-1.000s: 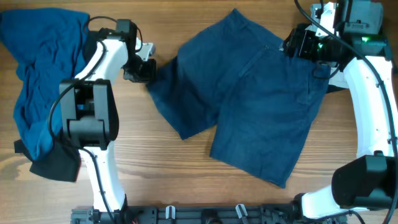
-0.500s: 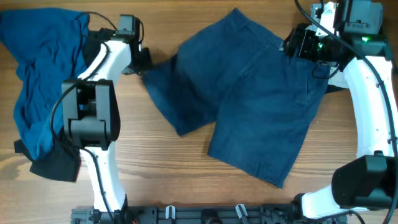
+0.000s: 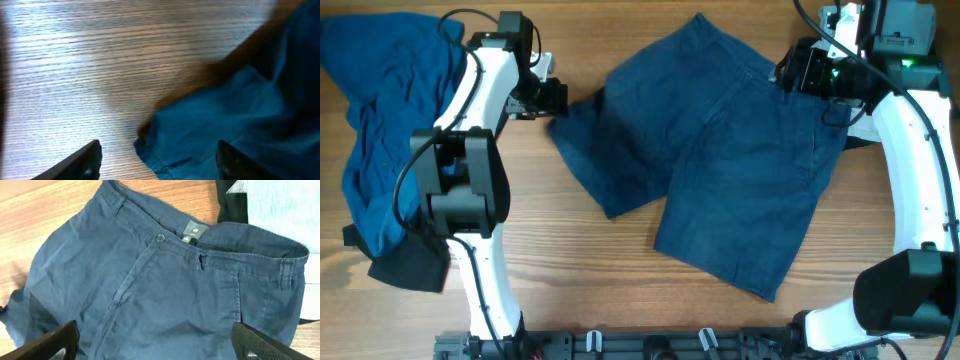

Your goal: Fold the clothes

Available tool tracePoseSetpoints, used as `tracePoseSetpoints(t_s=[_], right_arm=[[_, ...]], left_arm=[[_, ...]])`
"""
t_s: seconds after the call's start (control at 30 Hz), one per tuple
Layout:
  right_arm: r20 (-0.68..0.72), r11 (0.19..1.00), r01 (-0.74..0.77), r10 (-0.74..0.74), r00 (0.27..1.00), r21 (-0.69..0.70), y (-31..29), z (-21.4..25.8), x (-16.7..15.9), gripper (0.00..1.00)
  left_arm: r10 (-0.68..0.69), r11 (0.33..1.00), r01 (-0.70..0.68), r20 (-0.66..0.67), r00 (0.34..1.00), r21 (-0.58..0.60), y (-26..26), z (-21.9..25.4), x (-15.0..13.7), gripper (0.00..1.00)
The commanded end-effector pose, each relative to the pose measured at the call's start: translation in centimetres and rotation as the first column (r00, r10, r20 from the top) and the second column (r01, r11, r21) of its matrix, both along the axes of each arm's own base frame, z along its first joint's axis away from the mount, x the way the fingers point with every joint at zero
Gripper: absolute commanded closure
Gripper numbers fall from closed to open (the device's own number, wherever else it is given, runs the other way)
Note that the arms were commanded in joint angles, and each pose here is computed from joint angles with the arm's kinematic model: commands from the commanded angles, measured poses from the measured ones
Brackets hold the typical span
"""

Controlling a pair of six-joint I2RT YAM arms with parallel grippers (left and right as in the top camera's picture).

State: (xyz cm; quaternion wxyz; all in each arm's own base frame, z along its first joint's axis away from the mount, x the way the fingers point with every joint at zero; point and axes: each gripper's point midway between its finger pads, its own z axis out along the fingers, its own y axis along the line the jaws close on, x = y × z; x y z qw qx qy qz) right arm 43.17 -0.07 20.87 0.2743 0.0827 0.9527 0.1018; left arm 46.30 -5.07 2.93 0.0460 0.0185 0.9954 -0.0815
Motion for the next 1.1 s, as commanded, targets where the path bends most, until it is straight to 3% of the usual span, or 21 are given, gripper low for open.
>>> tracePoseSetpoints(t_s=[0.0, 0.17, 0.23, 0.27, 0.3, 0.33, 0.53, 0.63, 0.73, 0.8, 0.83, 0.9, 0.97, 1.07], right_arm=[[0.020, 1.000, -0.026, 0.026, 0.999, -0.001, 0.4, 0.9, 0.0, 0.02], [0.017, 1.000, -0.026, 0.026, 1.000, -0.001, 0.4, 0.8, -0.1, 0.02], [0.015, 1.000, -0.026, 0.026, 1.000, -0.001, 0.4, 0.8, -0.1, 0.02], [0.014, 1.000, -0.026, 0.026, 1.000, 0.000, 0.4, 0.8, -0.2, 0.02], [0.012, 1.000, -0.026, 0.026, 1.000, 0.000, 0.4, 0.7, -0.2, 0.02], [0.012, 1.000, -0.025, 0.025, 1.000, 0.000, 0.4, 0.7, -0.2, 0.02], [0.015, 1.000, -0.026, 0.026, 1.000, 0.000, 0.4, 0.8, -0.1, 0.02], [0.017, 1.000, -0.025, 0.025, 1.000, -0.001, 0.4, 0.8, -0.1, 0.02], [0.016, 1.000, -0.025, 0.025, 1.000, 0.000, 0.4, 0.8, -0.1, 0.02], [0.017, 1.000, -0.026, 0.026, 1.000, 0.000, 0.4, 0.8, -0.1, 0.02], [0.017, 1.000, -0.026, 0.026, 1.000, 0.000, 0.4, 0.8, -0.1, 0.02], [0.017, 1.000, -0.026, 0.026, 1.000, -0.001, 0.4, 0.8, -0.1, 0.02], [0.018, 1.000, -0.028, 0.028, 0.999, -0.003, 0.4, 0.8, -0.1, 0.02], [0.019, 0.999, -0.050, 0.050, 0.999, -0.017, 0.4, 0.8, -0.1, 0.01]], left_arm=[[-0.108, 0.994, 0.108, -0.022, 0.994, -0.027, -1.7, -1.8, -1.2, 0.25], [-0.154, 0.988, 0.153, -0.040, 0.987, -0.023, -3.6, -4.6, -2.8, 0.26], [-0.147, 0.989, 0.146, -0.044, 0.988, -0.024, -3.6, -4.6, -2.9, 0.42], [-0.117, 0.993, 0.116, -0.052, 0.992, -0.025, -3.6, -4.6, -3.0, 0.62], [-0.087, 0.996, 0.086, -0.060, 0.994, -0.018, -3.4, -4.7, -3.0, 0.91], [-0.040, 0.999, 0.041, -0.068, 0.997, 0.009, -3.0, -4.8, -3.0, 0.96], [0.155, 0.962, -0.158, 0.033, 0.987, 0.224, 1.3, -4.6, -0.8, 0.96], [0.192, 0.916, -0.245, 0.191, 0.963, 0.318, 4.6, -2.3, 2.9, 0.96], [0.177, 0.911, -0.291, 0.360, 0.916, 0.291, 6.3, 0.7, 7.5, 0.96], [0.145, 0.914, -0.317, 0.526, 0.838, 0.253, 7.3, 3.5, 11.7, 0.96], [0.123, 0.916, -0.317, 0.583, 0.803, 0.244, 7.4, 4.6, 13.1, 0.91], [0.106, 0.921, -0.332, 0.686, 0.720, 0.206, 7.0, 7.0, 15.5, 0.00], [0.086, 0.930, -0.305, 0.686, 0.722, 0.205, 5.2, 8.8, 15.1, 0.00], [0.028, 0.960, -0.179, 0.562, 0.827, 0.215, 1.1, 10.3, 10.4, 0.00]])
